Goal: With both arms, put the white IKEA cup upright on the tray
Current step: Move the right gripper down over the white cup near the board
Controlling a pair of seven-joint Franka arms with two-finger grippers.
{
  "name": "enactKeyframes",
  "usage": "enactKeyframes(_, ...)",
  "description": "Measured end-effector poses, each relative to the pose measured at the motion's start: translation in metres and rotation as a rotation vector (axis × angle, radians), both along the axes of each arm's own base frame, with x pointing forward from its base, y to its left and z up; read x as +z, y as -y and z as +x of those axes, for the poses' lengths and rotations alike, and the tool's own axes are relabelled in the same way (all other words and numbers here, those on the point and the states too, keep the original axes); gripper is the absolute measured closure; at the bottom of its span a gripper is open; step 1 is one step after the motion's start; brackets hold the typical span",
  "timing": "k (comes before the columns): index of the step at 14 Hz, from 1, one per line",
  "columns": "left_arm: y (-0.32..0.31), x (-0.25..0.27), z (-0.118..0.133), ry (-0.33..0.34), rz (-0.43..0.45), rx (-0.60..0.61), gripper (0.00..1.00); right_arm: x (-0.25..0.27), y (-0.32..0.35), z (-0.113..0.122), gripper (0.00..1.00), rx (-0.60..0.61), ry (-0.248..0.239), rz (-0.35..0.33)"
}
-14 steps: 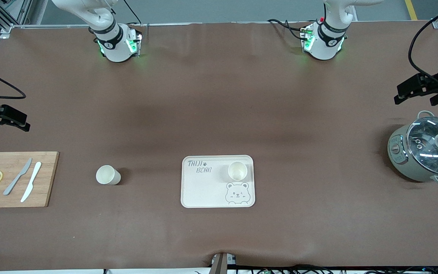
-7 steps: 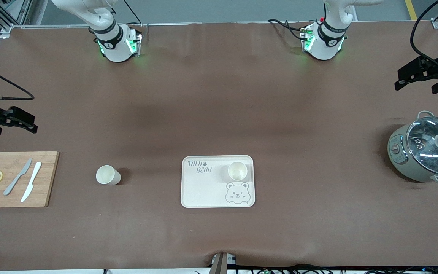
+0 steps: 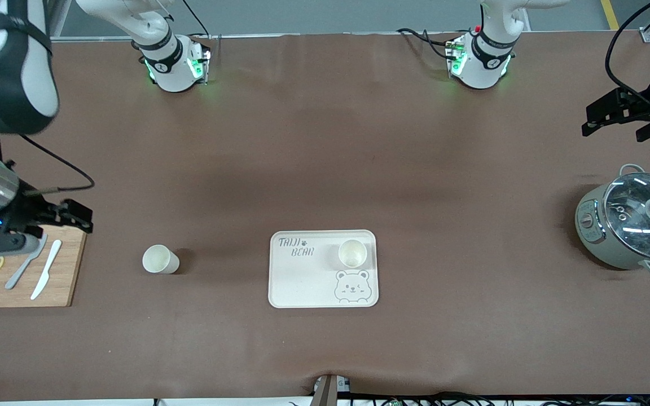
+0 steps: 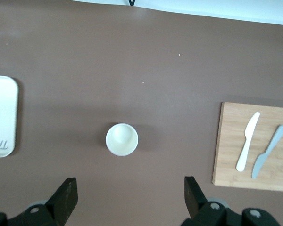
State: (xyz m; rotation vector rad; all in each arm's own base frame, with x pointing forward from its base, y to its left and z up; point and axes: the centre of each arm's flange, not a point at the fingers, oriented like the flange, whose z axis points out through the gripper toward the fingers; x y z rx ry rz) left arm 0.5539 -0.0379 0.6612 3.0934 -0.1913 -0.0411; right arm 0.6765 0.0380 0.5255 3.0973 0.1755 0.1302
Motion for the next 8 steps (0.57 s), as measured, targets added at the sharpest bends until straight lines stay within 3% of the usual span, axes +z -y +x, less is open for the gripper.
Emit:
enactKeyframes(4, 0.022, -0.006, 0.007, 0.030, 0.012, -0.044, 0.00, -0.066, 0.002, 0.026, 0.00, -0.005, -0.009, -0.017)
enactKeyframes(8, 0.030, -0.004, 0.009, 0.056, 0.023, -0.058, 0.00, -0.120, 0.007, 0.035, 0.00, -0.002, 0.040, -0.024)
